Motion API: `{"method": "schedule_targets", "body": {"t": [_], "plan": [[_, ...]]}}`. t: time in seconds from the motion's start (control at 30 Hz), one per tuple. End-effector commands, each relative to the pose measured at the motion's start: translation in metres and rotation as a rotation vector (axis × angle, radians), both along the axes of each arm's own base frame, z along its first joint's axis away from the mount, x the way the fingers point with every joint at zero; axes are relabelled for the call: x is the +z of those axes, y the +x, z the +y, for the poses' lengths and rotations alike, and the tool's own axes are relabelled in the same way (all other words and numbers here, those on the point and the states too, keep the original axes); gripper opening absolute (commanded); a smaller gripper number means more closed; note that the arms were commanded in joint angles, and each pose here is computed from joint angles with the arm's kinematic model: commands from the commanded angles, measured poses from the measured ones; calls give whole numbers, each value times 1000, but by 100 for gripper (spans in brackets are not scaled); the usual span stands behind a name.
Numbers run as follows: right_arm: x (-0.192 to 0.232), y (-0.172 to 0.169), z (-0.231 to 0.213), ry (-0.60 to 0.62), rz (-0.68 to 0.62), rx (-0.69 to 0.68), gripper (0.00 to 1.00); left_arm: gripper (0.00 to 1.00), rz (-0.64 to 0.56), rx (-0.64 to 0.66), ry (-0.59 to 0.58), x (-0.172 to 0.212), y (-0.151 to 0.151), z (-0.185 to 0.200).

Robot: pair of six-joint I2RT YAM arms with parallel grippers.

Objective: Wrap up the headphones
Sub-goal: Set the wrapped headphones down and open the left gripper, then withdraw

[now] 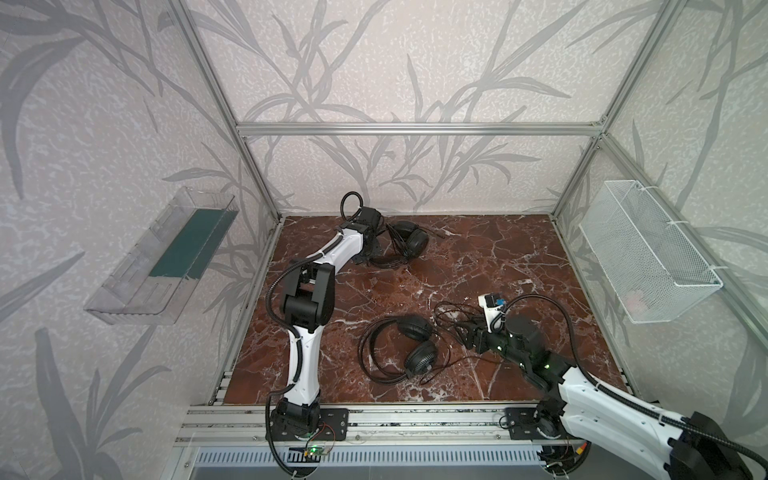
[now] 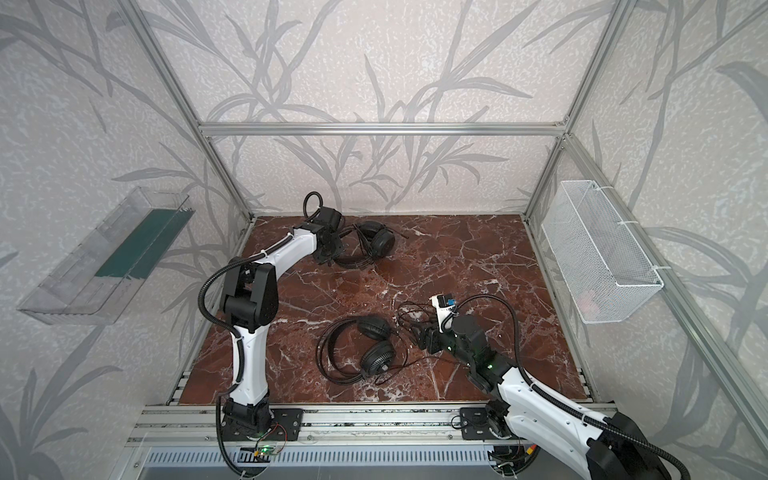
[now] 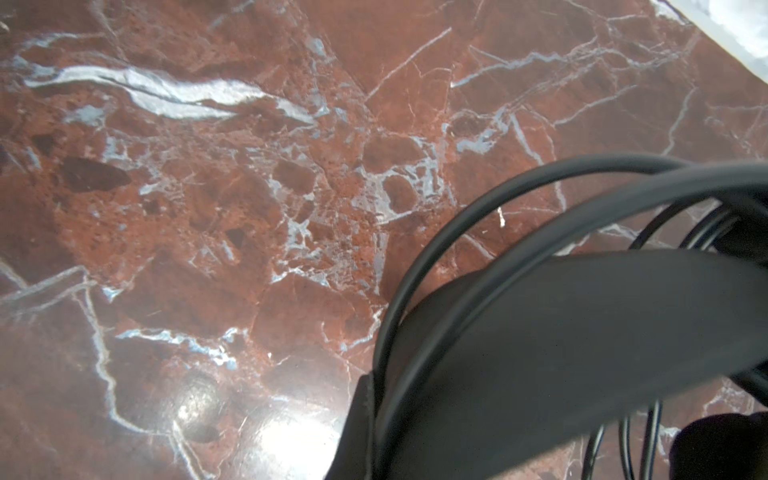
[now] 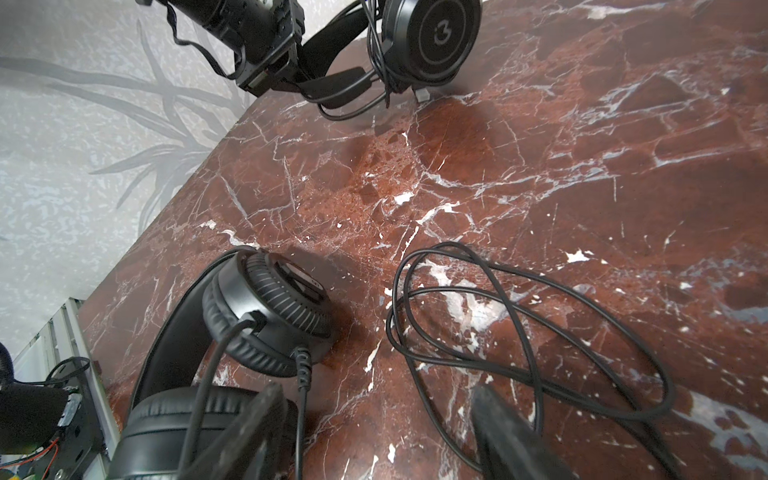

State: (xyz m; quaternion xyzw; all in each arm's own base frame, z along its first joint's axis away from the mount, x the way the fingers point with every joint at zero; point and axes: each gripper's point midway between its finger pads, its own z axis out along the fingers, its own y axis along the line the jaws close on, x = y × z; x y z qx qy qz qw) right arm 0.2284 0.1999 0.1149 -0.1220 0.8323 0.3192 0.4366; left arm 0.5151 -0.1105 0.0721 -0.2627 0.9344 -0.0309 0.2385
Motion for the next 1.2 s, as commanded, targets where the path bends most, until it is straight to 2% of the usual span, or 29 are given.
{"method": "schedule_targets", "body": {"t": [0.0, 0.2, 0.37, 0.63, 0.67, 0.73, 0.77, 0.83, 1.03, 1.17], "plan": [[10, 3, 9, 6, -44, 21, 72, 0, -64, 10, -23, 16, 20, -3], [7, -1, 13, -19, -52, 34, 72, 0, -45, 4, -60, -4, 35, 0], [5, -3, 16, -25, -50, 45, 72, 1, 23, -1, -146, -25, 41, -3], [7, -4, 18, -31, -61, 53, 72, 35, 17, 5, -133, -15, 39, 1], [7, -4, 18, -31, -61, 53, 72, 42, 10, 2, -134, -11, 40, 1], [8, -5, 18, -30, -62, 53, 72, 68, -2, -3, -139, -3, 40, 0], [7, -5, 18, -32, -61, 54, 72, 70, -9, -4, -144, 2, 40, 0], [9, -5, 18, -33, -64, 53, 72, 89, -25, -15, -161, 12, 41, -3], [13, -6, 16, -34, -68, 48, 72, 92, -77, -5, -209, 53, 32, -6], [21, -6, 10, -48, -84, 24, 72, 92, -116, 19, -271, 95, 10, -7]]}}
